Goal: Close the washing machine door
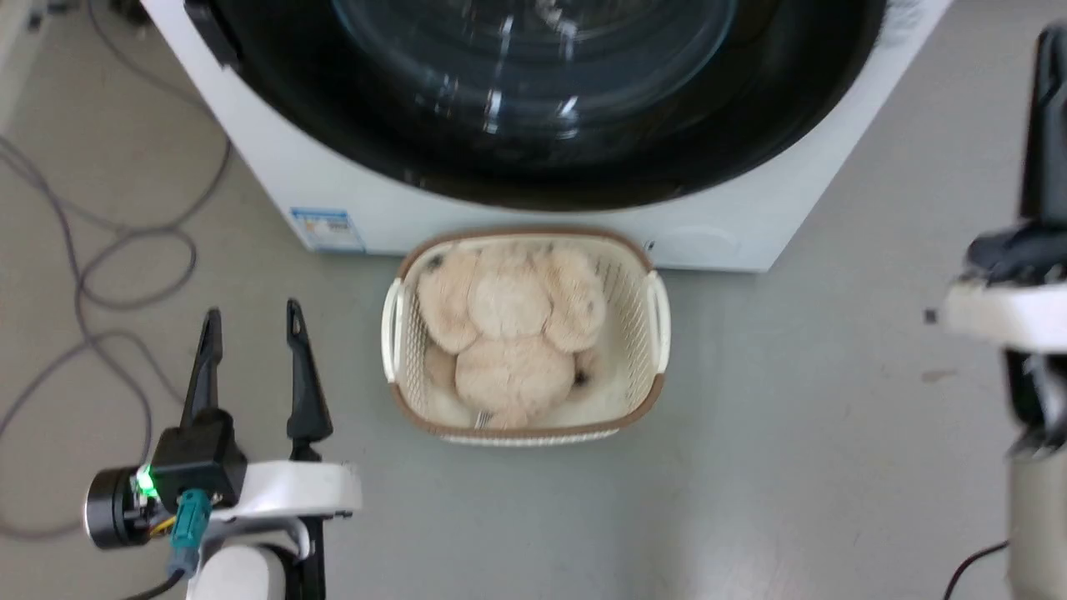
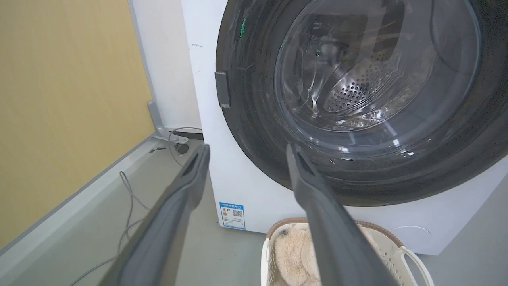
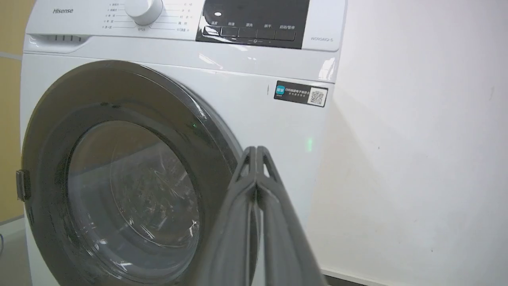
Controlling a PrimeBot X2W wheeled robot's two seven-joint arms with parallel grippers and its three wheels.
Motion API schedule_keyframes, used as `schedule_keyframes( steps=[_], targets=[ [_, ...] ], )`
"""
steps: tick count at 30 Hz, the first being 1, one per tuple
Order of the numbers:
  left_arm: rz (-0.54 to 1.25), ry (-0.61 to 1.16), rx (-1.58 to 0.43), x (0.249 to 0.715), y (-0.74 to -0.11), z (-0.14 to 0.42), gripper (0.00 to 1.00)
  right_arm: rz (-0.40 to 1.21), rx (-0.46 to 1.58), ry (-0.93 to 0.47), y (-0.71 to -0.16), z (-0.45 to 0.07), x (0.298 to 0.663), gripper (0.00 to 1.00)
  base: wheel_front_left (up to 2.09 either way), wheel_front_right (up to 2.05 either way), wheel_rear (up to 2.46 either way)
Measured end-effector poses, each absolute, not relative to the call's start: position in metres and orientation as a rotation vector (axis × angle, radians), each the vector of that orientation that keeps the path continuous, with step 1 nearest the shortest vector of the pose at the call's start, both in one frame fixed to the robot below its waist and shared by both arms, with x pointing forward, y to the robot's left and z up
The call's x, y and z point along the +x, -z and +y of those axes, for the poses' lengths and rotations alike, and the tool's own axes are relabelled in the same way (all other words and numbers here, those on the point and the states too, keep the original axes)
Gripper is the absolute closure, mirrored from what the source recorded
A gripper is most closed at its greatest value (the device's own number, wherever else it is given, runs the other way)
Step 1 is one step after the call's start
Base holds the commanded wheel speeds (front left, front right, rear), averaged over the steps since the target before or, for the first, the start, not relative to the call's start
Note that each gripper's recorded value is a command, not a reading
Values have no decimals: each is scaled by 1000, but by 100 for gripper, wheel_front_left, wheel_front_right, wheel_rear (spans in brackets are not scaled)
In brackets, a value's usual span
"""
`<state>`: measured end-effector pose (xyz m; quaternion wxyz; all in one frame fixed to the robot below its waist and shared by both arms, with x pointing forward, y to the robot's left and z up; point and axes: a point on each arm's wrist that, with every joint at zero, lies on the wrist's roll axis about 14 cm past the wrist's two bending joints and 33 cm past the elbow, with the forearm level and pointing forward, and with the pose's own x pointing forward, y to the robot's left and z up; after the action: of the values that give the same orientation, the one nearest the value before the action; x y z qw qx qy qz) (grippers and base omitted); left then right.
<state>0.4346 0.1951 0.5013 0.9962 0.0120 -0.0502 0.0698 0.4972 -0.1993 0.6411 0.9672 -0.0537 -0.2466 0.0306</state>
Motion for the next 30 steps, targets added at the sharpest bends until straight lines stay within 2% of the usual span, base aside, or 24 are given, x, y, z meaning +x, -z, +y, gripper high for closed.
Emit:
schedule_keyframes(
  steps=[5,6,7,8,22,30],
  targets=[
    [-118,-113,26,421,-511,188,0,-452,-61,-48,-629,-201,461,100,0,0,0],
    [-122,-110,25,418,-513,187,0,-440,-51,-47,-625,-201,455,87,0,0,0],
    [-125,-107,25,416,-515,186,0,-429,-44,-47,-622,-201,449,55,0,0,0],
    [-128,-104,25,413,-517,185,0,-417,-34,-47,-618,-200,443,0,0,0,0],
    [-126,-85,40,385,-520,182,0,-185,48,-138,-541,-158,403,0,0,0,0],
    [-108,-95,32,378,-515,185,0,-191,68,-119,-542,-164,396,0,0,0,0]
  ],
)
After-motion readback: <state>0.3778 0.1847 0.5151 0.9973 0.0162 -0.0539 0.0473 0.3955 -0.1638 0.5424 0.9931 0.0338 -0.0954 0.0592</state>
